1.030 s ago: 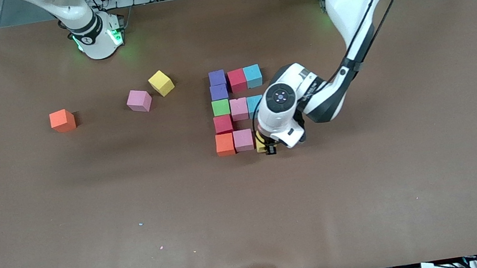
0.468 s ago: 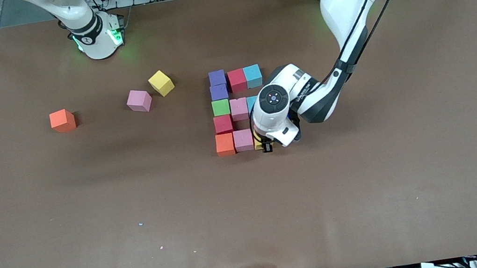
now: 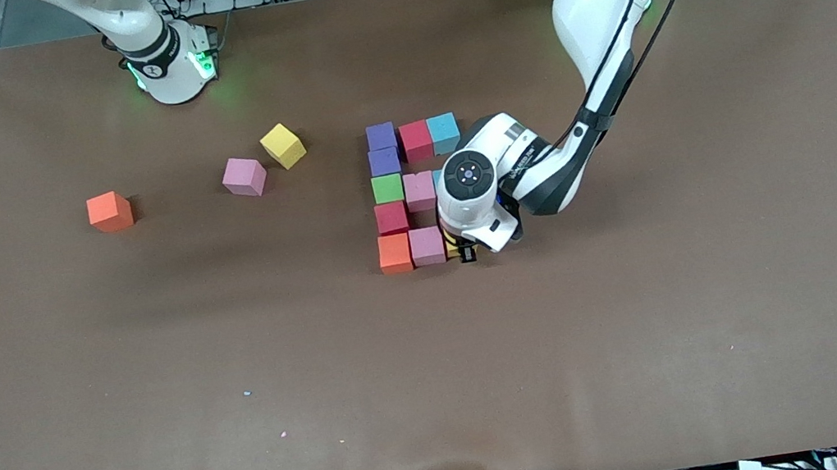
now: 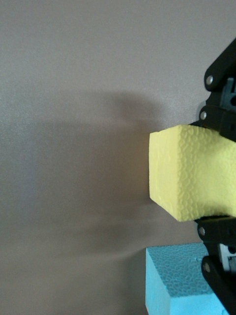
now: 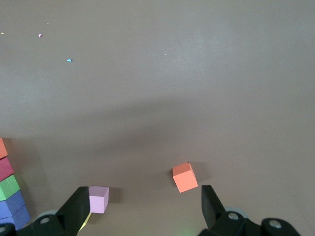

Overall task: Arrange 11 blocks into digit 3
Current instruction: 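Place the yellow block beside the light pink block with the left gripper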

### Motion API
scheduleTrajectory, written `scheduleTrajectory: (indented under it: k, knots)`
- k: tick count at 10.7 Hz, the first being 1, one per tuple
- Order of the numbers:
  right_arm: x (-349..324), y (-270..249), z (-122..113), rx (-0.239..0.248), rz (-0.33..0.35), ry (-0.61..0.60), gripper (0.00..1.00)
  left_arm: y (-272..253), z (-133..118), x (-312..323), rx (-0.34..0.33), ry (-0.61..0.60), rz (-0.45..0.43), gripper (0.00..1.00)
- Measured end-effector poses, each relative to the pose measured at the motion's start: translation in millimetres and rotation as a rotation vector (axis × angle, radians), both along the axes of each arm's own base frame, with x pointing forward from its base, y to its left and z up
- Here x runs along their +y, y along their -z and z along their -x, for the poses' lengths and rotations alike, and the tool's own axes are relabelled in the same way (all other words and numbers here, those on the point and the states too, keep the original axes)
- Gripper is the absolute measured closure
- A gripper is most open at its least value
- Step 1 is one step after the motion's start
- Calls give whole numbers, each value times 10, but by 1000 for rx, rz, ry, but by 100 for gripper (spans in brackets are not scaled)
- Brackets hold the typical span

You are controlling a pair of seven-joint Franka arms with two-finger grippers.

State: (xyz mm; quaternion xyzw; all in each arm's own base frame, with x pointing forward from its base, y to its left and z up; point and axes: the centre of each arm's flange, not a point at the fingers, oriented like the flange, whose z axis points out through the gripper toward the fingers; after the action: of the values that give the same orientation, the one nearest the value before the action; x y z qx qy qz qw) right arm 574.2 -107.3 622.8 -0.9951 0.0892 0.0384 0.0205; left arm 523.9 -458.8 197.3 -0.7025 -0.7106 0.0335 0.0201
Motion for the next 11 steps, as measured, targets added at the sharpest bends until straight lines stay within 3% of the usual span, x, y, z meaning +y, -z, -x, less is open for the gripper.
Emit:
scheduleTrajectory:
  k: [3, 4, 6, 7, 11]
  knots:
    - [0, 0, 0, 0, 0, 0, 0, 2, 18, -28, -4, 5, -6, 45]
    - [0, 0, 0, 0, 0, 0, 0, 4, 22, -32, -4, 6, -7, 36]
    - [0, 0, 0, 0, 0, 0, 0, -7, 9, -31, -7, 5, -6, 7]
    - [0, 0, 0, 0, 0, 0, 0, -30, -4, -36, -10, 4, -3, 0]
    - [0, -2, 0, 0, 0, 0, 0, -533, -67, -39, -34, 4, -23, 0]
